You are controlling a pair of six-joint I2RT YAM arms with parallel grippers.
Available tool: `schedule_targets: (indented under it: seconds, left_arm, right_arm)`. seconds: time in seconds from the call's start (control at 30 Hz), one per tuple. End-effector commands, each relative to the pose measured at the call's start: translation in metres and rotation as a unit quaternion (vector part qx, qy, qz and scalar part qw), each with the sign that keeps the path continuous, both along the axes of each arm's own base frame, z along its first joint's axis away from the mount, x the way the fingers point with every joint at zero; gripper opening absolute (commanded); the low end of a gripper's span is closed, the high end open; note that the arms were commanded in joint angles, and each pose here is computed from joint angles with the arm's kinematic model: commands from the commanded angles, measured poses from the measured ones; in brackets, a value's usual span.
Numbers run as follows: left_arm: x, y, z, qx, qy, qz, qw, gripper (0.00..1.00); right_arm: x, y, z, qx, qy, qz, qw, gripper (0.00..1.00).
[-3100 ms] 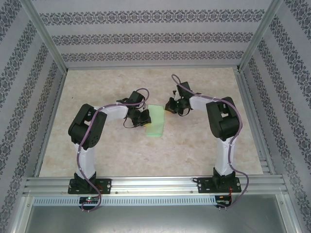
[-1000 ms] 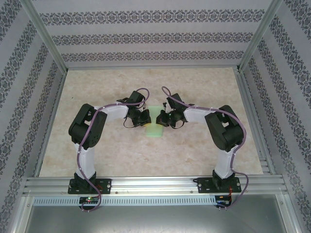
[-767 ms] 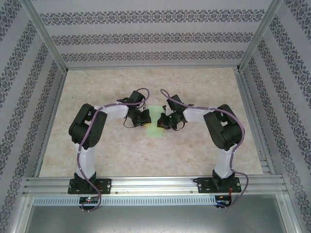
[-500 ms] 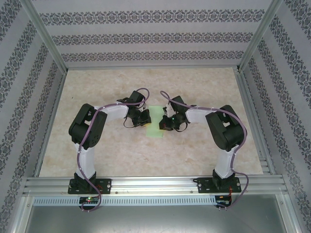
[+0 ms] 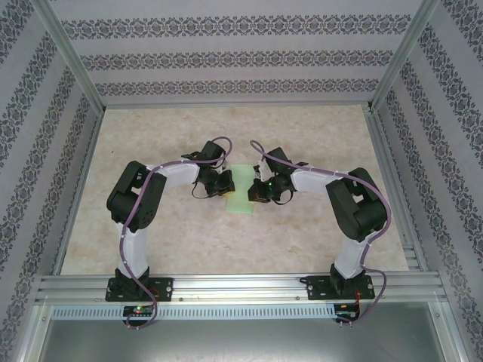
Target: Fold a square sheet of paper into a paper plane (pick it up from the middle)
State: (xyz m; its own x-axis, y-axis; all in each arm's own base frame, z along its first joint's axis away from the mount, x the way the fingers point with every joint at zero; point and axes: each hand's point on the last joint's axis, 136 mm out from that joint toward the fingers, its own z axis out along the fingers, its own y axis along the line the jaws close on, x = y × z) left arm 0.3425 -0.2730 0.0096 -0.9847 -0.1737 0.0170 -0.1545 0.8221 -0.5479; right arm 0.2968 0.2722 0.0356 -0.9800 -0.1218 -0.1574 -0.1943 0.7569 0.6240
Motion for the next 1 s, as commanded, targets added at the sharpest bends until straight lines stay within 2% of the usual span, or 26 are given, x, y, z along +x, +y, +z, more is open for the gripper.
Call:
schedule_targets:
  seconds: [0.0, 0.27, 0.5, 0.7, 0.8, 0.97]
  left_arm:
    - [-0.068, 0.051, -0.086, 0.149, 0.123, 0.001, 0.981, 0.0]
    - [-0.068, 0.051, -0.088, 0.15, 0.125, 0.001, 0.981, 0.0]
    - [-0.069, 0.052, -0.089, 0.151, 0.126, 0.0, 0.981, 0.0]
    - [-0.068, 0.051, -0.088, 0.149, 0.124, -0.001, 0.981, 0.0]
    - [-0.067, 0.051, -0.087, 0.149, 0.122, -0.002, 0.981, 0.0]
    - [-0.063, 0.048, -0.082, 0.145, 0.115, -0.005, 0.983, 0.0]
  right_arm:
    - [0.009, 0.018, 0.002, 0.012, -0.007, -0.008, 1.0, 0.0]
    - [-0.008, 0.018, -0.02, -0.003, 0.024, 0.008, 1.0, 0.0]
    - [-0.041, -0.01, -0.043, -0.037, 0.059, 0.001, 0.998, 0.0]
    - [-0.073, -0.027, -0.058, -0.034, 0.085, -0.025, 0.995, 0.0]
    - [-0.067, -0.03, -0.044, -0.035, 0.065, -0.027, 0.997, 0.0]
    - [-0.021, -0.018, 0.012, -0.007, -0.018, -0.048, 0.999, 0.0]
